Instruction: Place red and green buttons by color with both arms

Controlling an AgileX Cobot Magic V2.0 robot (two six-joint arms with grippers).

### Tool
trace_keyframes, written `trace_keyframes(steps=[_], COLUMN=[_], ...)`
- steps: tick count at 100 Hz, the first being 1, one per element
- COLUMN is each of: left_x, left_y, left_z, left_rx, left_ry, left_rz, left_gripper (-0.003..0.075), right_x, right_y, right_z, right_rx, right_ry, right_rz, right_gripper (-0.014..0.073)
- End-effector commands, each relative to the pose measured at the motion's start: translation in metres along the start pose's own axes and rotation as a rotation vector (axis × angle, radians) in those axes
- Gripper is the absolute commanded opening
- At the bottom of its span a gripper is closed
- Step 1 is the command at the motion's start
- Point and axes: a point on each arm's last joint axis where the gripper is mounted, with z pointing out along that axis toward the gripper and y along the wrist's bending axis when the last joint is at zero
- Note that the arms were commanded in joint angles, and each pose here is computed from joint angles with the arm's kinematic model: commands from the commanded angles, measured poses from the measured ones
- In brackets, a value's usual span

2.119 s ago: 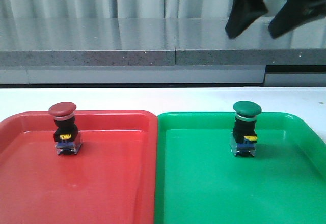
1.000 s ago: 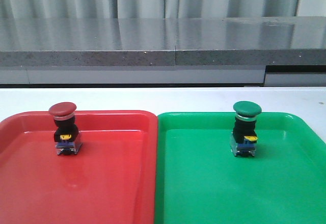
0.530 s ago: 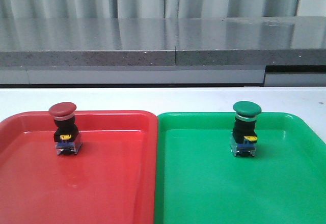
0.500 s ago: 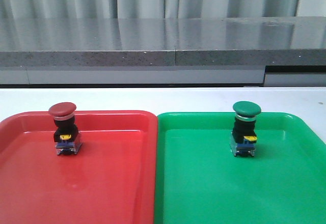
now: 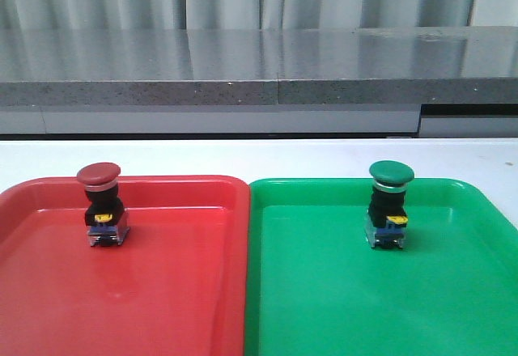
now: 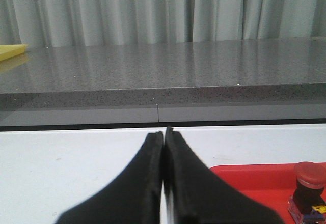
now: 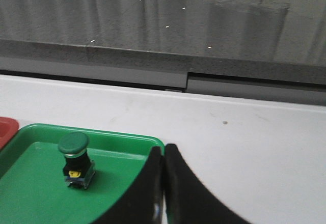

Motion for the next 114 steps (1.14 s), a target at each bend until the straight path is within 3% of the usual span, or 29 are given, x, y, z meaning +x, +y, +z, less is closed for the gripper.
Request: trace_keyframes(steps=[1, 14, 32, 114], left_x=[0.005, 0.005, 0.005, 0.005], left_y=[-0.002, -0.002, -0.002, -0.002], left_z=[-0.001, -0.001, -0.001, -0.001], left_rx=[0.021, 0.021, 0.021, 0.021], left_ry=[-0.067, -0.067, -0.065, -0.065], left_rz=[-0.014, -0.014, -0.014, -0.014], left_gripper=[-0.0019, -0.0019, -0.0019, -0.0019], right_x=[-0.003, 0.017, 0.038, 0.037], right_y=[-0.002, -0.004, -0.006, -0.006], right_z=[-0.004, -0.006, 0.001, 0.001], right_rx=[0.035, 0.072, 0.1, 0.102], right_ry=[-0.166, -0.25, -0.232, -0.243], right_rz=[0.017, 0.039, 0.055, 0.052], right_gripper=[-0.0069, -0.0069, -0.0069, -0.0069])
